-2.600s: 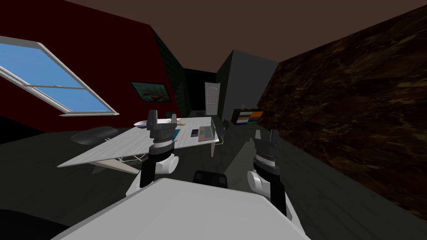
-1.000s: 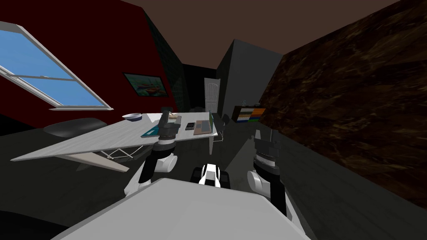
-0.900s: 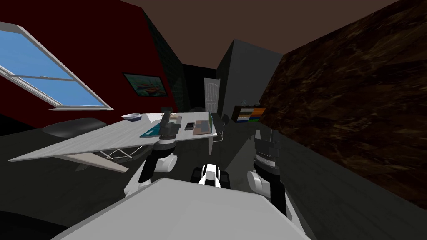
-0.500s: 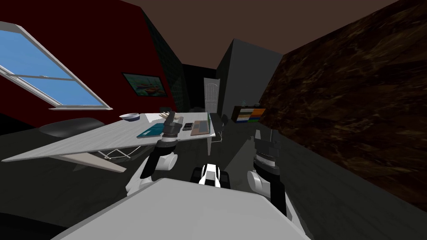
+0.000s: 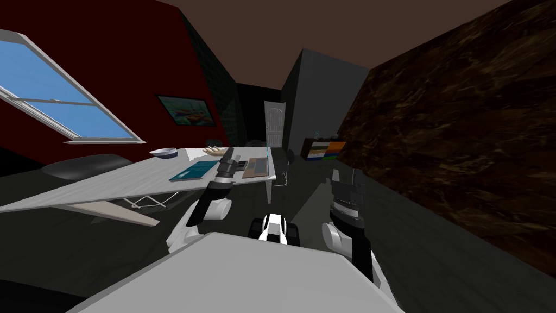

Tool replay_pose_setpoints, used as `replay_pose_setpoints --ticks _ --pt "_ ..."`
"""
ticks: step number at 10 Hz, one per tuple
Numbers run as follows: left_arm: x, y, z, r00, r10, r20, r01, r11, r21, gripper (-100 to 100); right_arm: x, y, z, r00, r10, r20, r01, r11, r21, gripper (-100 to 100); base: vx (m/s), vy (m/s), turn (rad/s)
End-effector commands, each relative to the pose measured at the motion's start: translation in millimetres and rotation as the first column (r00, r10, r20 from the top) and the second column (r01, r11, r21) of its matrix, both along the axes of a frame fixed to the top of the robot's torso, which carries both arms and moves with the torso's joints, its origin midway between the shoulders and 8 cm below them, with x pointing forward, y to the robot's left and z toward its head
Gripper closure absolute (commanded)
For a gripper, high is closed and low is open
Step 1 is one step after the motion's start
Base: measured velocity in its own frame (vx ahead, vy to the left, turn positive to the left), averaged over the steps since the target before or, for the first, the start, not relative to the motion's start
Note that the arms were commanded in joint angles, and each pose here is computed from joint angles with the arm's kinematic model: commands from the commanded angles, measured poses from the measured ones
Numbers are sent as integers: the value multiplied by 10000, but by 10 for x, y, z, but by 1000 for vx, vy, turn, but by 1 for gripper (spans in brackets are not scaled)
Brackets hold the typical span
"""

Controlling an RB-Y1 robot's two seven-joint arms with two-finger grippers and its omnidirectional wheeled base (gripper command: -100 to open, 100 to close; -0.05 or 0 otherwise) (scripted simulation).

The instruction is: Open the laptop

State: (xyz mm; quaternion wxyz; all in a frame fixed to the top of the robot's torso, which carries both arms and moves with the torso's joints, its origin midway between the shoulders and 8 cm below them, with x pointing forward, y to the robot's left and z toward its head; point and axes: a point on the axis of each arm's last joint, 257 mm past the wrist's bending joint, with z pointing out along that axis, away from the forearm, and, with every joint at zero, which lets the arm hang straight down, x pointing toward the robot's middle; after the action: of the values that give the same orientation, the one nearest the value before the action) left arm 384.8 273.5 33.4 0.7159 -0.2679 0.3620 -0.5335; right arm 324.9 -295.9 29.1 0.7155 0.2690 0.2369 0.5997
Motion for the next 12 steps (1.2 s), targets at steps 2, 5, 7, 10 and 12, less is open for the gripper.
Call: replay_pose_setpoints --ticks 2,5,7,10,12 --pt "179 89 -203 9951 430 -888 -423 9991 102 -100 0 0 0 10000 0 0 0 10000 0 0 36 -86 13" --pt "294 152 -354 9855 735 -1532 -704 9972 257 -100 0 0 0 10000 0 0 0 10000 -1 0 38 -78 11" --pt "364 195 -454 9763 936 -1953 -872 9953 412 -100 0 0 0 10000 0 0 0 10000 0 0 47 -89 12" --pt "468 268 -617 9568 1270 -2617 -1117 9911 726 -100 0 0 0 10000 0 0 0 10000 0 0 39 -93 12" --pt "537 329 -740 9385 1531 -3095 -1283 9868 991 -100 0 0 0 10000 0 1 0 10000 0 0 45 -98 13"
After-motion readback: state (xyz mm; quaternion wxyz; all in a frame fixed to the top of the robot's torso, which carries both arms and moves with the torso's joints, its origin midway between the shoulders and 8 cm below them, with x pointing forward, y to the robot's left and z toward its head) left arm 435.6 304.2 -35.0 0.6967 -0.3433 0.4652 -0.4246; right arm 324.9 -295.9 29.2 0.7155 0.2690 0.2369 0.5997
